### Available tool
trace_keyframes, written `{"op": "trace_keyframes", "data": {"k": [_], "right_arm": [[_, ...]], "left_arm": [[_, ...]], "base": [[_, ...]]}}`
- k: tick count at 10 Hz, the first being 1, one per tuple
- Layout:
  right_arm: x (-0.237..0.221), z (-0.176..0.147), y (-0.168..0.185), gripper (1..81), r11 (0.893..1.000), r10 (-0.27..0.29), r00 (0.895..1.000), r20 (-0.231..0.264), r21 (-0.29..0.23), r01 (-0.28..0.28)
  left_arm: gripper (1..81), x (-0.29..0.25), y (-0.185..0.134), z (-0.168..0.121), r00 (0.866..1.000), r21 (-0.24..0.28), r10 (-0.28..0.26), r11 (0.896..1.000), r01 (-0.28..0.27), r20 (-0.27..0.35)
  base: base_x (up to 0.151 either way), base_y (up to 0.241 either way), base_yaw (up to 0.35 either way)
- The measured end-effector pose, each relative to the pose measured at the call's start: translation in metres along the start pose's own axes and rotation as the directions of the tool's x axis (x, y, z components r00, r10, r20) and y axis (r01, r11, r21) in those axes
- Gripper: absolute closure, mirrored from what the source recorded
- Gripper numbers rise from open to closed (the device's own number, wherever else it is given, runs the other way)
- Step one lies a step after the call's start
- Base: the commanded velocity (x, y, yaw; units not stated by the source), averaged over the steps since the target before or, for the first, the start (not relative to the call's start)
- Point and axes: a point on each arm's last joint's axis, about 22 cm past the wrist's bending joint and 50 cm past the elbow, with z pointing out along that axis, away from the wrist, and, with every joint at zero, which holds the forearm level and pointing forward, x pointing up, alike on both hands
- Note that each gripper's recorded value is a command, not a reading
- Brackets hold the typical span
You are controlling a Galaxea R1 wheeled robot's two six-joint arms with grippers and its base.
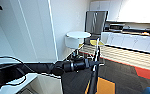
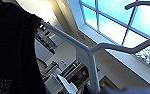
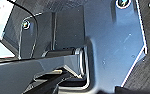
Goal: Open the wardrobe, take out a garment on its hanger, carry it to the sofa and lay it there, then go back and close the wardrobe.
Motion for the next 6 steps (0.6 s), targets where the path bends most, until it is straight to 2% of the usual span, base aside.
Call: {"op": "trace_keyframes", "data": {"k": [6], "right_arm": [[0.0024, 0.0, 0.0002, 1.0, 1.0, 0.0, 1.0, -0.011, -0.001, -0.001]], "left_arm": [[81.1, -0.0007, 0.001, 0.0026, 1.0, -0.004, 0.0, 1.0, 0.0, 0.003]], "base": [[0.0, 0.0, -0.155]]}}
